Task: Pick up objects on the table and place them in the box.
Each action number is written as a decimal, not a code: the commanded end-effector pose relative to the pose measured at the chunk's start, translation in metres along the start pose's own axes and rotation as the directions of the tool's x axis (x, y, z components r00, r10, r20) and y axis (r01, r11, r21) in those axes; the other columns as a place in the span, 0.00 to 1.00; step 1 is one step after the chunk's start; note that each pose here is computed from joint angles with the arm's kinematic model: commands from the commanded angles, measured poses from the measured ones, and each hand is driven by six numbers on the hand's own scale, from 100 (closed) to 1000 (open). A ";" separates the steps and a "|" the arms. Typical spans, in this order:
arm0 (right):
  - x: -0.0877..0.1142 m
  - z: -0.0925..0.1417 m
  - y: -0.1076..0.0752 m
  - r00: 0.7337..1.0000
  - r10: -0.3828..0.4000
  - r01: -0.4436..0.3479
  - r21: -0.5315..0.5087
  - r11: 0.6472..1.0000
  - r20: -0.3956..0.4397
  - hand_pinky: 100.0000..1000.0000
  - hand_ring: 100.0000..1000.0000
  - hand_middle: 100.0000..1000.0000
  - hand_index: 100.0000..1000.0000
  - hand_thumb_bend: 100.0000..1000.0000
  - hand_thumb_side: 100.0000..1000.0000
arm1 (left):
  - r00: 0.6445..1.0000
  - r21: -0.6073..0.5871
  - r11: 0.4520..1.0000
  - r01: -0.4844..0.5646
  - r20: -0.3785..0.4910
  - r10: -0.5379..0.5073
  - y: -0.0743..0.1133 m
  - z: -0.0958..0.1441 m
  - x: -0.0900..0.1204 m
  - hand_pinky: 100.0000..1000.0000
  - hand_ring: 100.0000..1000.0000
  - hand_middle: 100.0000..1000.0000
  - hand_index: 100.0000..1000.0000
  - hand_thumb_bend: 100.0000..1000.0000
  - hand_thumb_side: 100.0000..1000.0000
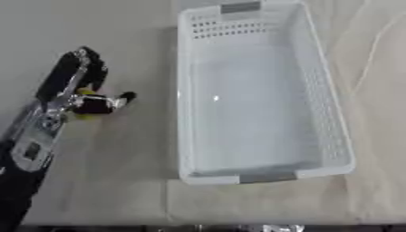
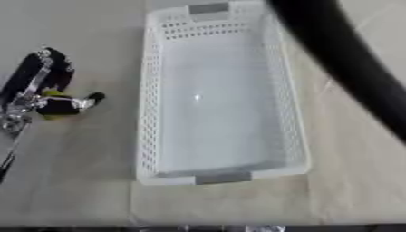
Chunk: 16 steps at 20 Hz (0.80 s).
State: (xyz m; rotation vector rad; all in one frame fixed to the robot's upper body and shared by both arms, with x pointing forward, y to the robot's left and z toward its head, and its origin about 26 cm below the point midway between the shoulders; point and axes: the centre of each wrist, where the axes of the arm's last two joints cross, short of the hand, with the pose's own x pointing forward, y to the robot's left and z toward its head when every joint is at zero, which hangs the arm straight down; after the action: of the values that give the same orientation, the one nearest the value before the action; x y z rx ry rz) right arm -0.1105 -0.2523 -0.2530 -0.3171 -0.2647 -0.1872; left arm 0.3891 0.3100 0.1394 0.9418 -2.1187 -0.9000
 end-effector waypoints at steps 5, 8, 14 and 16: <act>-0.008 0.003 -0.007 1.000 0.005 -0.006 -0.012 1.000 -0.022 0.46 0.57 0.64 0.69 0.00 0.93 | 0.995 0.274 0.957 0.095 -0.050 -0.085 0.053 0.000 0.003 0.00 0.35 0.43 0.48 0.00 0.00; -0.008 0.003 -0.006 1.000 0.008 -0.008 -0.011 1.000 -0.025 0.46 0.57 0.64 0.69 0.00 0.93 | 0.989 0.238 0.960 0.145 -0.064 -0.134 0.056 0.009 0.005 0.25 0.52 0.58 0.65 0.11 0.23; -0.007 0.003 -0.004 1.000 0.006 -0.006 -0.011 1.000 -0.024 0.46 0.57 0.64 0.69 0.00 0.93 | 0.948 0.066 0.956 0.285 -0.169 -0.270 0.052 0.024 0.006 0.40 0.68 0.74 0.81 0.35 0.51; -0.007 0.003 -0.003 1.000 0.005 -0.005 -0.011 1.000 -0.023 0.46 0.57 0.64 0.69 0.00 0.93 | 0.938 0.029 0.953 0.302 -0.185 -0.292 0.050 0.027 0.006 0.40 0.68 0.75 0.81 0.37 0.50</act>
State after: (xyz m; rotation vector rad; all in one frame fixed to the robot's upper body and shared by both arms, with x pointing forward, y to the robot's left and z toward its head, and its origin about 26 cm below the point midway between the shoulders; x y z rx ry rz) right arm -0.1106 -0.2521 -0.2530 -0.3179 -0.2583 -0.1834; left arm 0.3492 0.3361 0.1547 1.3042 -1.9010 -0.8505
